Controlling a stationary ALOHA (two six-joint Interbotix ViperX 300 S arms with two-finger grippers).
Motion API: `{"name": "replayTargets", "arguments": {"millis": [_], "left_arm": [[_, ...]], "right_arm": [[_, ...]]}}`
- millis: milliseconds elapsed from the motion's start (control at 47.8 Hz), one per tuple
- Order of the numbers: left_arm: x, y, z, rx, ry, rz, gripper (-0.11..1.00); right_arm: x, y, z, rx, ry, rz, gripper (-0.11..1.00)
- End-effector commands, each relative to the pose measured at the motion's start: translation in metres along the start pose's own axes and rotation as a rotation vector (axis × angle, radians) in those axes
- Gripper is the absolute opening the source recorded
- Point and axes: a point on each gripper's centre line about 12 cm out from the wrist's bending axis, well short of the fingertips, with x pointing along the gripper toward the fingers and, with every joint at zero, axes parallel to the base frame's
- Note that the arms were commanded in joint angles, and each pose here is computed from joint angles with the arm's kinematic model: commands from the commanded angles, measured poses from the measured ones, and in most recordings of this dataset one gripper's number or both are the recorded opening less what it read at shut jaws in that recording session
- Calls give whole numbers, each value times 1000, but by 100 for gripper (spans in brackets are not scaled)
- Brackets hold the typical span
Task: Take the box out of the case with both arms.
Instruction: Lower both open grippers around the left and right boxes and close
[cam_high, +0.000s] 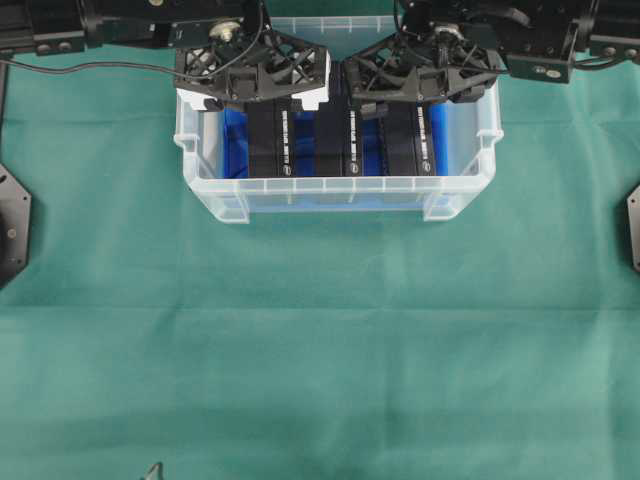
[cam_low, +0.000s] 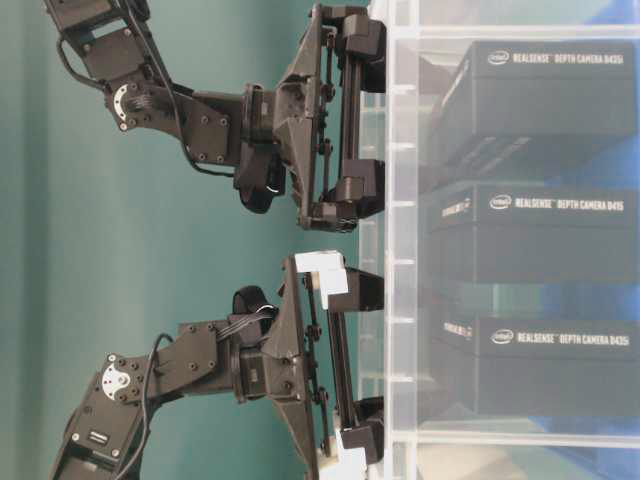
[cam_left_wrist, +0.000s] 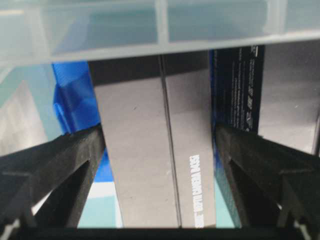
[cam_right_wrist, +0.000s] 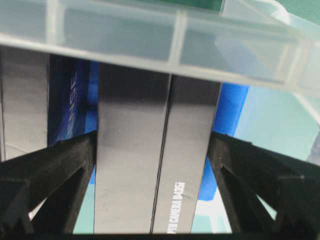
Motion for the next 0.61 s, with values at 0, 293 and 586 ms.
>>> {"name": "replayTargets", "arguments": {"millis": [0,293,586], "left_arm": [[1,9,-3,9,12,40,86],[-7,7,-9,30,8,23,63],[-12,9,-9,24,4,13,63]], "right_arm": [[-1,-1,2,8,-6,15,96],[-3,5,-2,24,-25,41,65],[-5,7,-1,56,-32,45,65]]}}
